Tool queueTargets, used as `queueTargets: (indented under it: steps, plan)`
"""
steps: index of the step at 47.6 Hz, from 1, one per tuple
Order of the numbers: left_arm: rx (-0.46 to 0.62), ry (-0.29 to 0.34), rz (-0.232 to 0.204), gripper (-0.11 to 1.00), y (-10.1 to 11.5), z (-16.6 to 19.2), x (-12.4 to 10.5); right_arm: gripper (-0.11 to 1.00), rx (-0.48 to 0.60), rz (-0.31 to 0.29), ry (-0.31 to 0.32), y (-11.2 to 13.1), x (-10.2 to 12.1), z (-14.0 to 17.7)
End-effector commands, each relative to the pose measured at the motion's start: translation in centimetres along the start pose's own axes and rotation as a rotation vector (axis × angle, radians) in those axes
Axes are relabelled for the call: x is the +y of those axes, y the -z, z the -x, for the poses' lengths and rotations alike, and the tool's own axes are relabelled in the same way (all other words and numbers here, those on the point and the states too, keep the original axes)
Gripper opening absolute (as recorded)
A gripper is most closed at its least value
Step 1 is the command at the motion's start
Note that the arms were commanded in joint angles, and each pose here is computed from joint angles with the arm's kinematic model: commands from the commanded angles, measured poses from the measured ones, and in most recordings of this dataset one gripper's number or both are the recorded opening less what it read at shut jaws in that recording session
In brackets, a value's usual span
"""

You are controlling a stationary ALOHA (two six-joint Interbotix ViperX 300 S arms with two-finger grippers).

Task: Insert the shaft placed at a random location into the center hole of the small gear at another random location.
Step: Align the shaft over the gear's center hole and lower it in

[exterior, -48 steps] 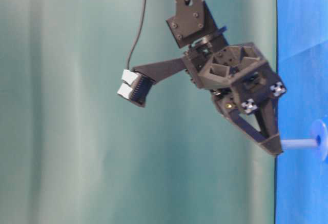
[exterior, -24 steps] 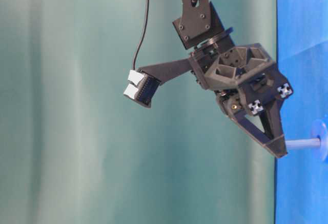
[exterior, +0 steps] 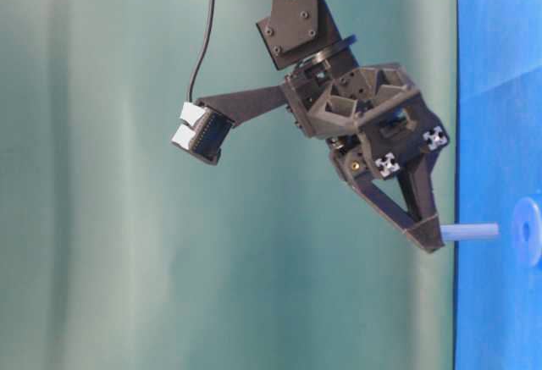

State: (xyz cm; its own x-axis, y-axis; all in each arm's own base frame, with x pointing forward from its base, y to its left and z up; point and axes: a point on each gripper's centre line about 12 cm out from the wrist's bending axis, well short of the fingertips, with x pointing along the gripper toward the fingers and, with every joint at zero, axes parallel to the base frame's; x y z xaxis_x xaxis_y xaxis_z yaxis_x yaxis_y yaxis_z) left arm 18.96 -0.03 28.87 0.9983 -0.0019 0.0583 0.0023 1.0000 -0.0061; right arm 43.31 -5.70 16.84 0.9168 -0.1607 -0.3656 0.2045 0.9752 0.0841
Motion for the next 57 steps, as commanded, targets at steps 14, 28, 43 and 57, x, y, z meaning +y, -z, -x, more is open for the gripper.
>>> queueTargets:
  steps: [14,28,43,57]
  plan:
    - [-0.008,0.0,0.0,0.0,-0.3,-0.2,0.0,0.03,-0.052,0.003,0.0,-0.7,0.0,-0.1]
    - [-0.011,0.0,0.0,0.0,-0.3,-0.2,0.0,0.03,-0.026,-0.018,0.016,1.2,-0.3,-1.2]
    - [-0.009,0.0,0.0,0.0,-0.3,-0.2,0.0,0.03,-0.007,-0.022,0.025,2.8,-0.5,-1.7]
    - [-0.006,0.0,0.0,0.0,-0.3,-0.2,0.0,0.03,0.014,-0.02,0.029,3.9,-0.6,-2.4]
